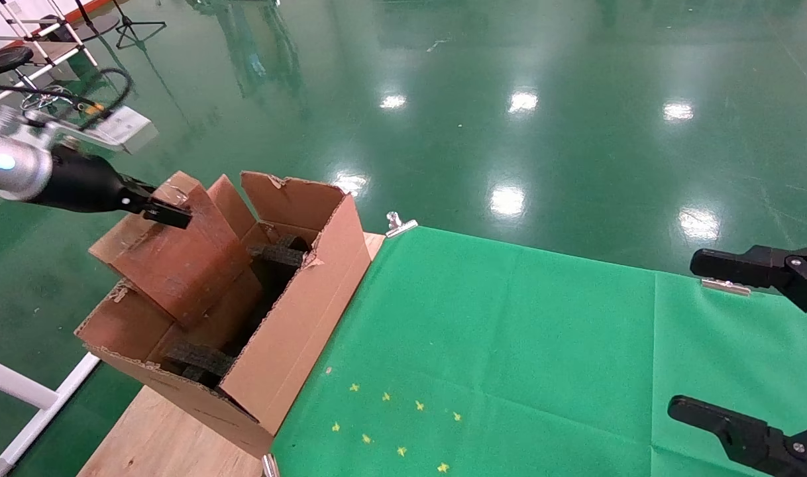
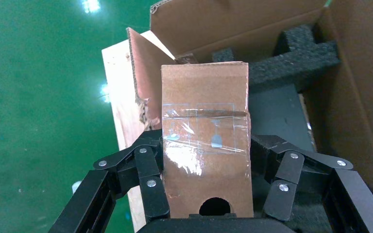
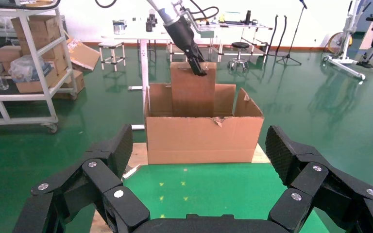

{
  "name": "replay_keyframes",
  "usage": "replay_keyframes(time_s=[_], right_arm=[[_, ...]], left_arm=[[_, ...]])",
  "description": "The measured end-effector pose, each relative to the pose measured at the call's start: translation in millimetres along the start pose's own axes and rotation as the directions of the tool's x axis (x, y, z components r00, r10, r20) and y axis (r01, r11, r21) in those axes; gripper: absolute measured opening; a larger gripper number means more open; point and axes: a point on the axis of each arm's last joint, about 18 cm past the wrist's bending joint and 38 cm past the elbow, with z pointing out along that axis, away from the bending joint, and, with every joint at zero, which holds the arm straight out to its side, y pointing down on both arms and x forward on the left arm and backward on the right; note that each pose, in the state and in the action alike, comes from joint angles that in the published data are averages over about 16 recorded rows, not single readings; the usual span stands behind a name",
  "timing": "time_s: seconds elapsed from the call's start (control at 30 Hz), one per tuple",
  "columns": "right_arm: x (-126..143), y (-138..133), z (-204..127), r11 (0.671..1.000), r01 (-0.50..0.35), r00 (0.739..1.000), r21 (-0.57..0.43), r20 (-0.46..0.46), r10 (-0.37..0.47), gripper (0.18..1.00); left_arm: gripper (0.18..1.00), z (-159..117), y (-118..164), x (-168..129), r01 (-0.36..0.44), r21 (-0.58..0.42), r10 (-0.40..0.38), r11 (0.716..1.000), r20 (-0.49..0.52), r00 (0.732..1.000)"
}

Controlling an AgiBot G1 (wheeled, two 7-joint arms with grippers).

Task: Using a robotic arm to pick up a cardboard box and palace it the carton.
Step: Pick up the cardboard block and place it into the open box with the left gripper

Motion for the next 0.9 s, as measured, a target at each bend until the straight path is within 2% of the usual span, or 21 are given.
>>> replay_keyframes(time_s=[0.37, 0.9], right_arm=[[0.0, 0.0, 0.0, 1.0, 0.0, 1.0, 0.0, 0.0, 0.0, 1.001], [0.0, 0.0, 0.0, 1.0, 0.0, 1.0, 0.0, 0.0, 0.0, 1.001]], left_arm=[[0.367, 38.7, 16.0, 8.5, 0.001, -0.029, 0.0, 1.0, 0.042, 0.999], [0.366, 76.6, 59.3, 20.9, 0.054, -0.103, -0.047, 0.993, 0.072, 0.996]])
